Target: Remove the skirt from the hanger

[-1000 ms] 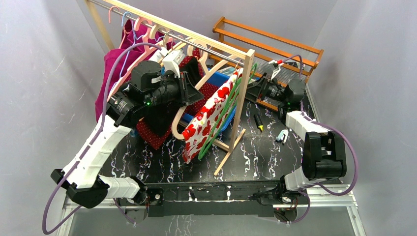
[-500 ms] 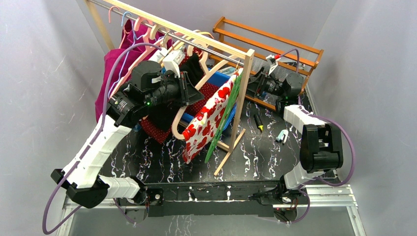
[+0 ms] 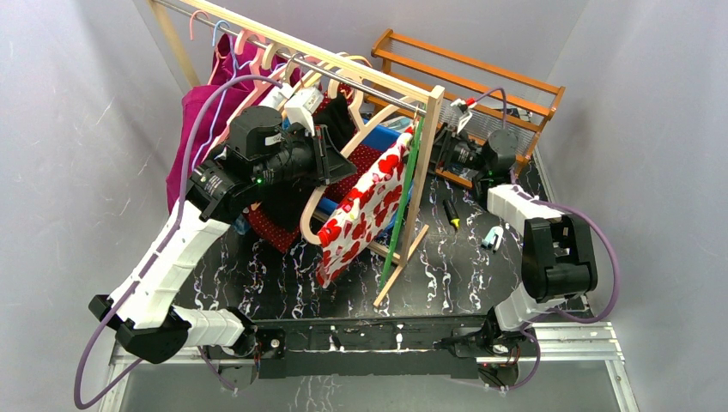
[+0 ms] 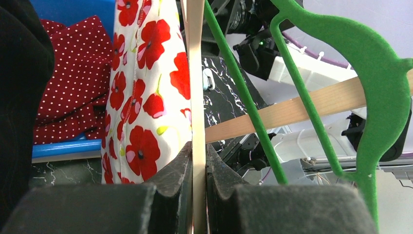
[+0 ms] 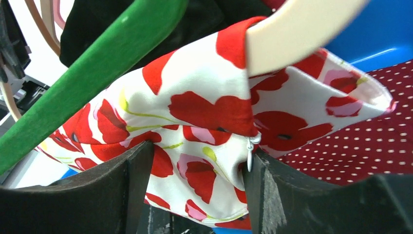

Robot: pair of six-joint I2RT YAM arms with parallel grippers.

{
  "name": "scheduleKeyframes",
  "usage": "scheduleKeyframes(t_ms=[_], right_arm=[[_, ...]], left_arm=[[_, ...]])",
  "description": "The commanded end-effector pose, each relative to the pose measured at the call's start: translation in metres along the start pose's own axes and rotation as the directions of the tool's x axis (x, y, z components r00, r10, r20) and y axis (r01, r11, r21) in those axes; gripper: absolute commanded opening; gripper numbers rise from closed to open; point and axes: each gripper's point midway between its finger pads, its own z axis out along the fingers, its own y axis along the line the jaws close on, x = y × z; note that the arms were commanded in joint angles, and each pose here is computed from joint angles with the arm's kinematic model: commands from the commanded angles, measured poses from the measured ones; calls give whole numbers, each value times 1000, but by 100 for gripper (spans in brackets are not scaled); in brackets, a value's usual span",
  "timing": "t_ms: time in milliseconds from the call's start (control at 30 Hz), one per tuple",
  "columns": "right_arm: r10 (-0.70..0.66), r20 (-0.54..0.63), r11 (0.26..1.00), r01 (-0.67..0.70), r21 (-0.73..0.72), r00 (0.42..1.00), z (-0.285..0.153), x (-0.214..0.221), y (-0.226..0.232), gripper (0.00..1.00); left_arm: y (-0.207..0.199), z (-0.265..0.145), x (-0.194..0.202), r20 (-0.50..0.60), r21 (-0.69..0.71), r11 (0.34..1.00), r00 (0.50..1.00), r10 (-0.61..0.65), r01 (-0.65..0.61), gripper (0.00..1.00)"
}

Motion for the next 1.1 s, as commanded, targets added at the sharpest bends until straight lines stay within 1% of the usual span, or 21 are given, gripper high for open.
scheduleKeyframes(t_ms=[0,67,100,200,233,300,333,367,433,500,567,667,833,933,1067], right_arm=[[-57,22,997,58,-41,998,5,-1,39,76],[-43,24,999,43,-16,999,11,4,40,76],[-25,21,1000,25,0,999,14,7,39,74],[1,21,1000,-2,13,1000,20,12,42,62],[0,35,1000,0,21,999,21,10,42,55],[13,65,998,-17,61,998,19,7,38,35],[33,79,995,-40,92,996,19,5,34,27],[21,87,991,-32,130,996,18,3,29,20],[38,112,976,-61,211,993,14,-1,19,8],[67,137,950,-106,294,988,9,-1,6,0],[73,168,923,-131,361,983,1,-3,-3,0],[57,213,903,-141,405,975,-9,-10,-6,0],[27,282,842,-174,511,959,-32,-19,-14,0],[-12,322,788,-189,586,947,-53,-25,-23,0],[-72,358,697,-210,686,931,-86,-37,-31,0]], left_arm=[[-19,-21,-30,137,50,998,990,36,-43,0],[-18,-20,-30,145,52,998,989,33,-41,0],[-18,-19,-31,147,54,998,989,30,-39,0],[-21,-18,-32,146,62,997,989,30,-39,0],[-21,-18,-32,145,62,997,989,30,-39,0],[-21,-20,-34,153,59,997,988,33,-42,0],[-20,-21,-34,160,52,998,987,33,-42,0],[-19,-22,-35,165,45,998,986,33,-41,0],[-17,-25,-37,180,34,999,983,32,-39,0],[-15,-30,-40,203,15,999,979,28,-31,0],[-11,-36,-43,231,-9,1000,973,21,-20,0],[-10,-45,-45,267,-21,1000,964,18,-13,0],[-11,-55,-47,285,-32,999,958,40,-32,0],[-10,-61,-46,291,-38,998,956,50,-41,0],[-10,-69,-47,299,-54,996,951,78,-64,0]])
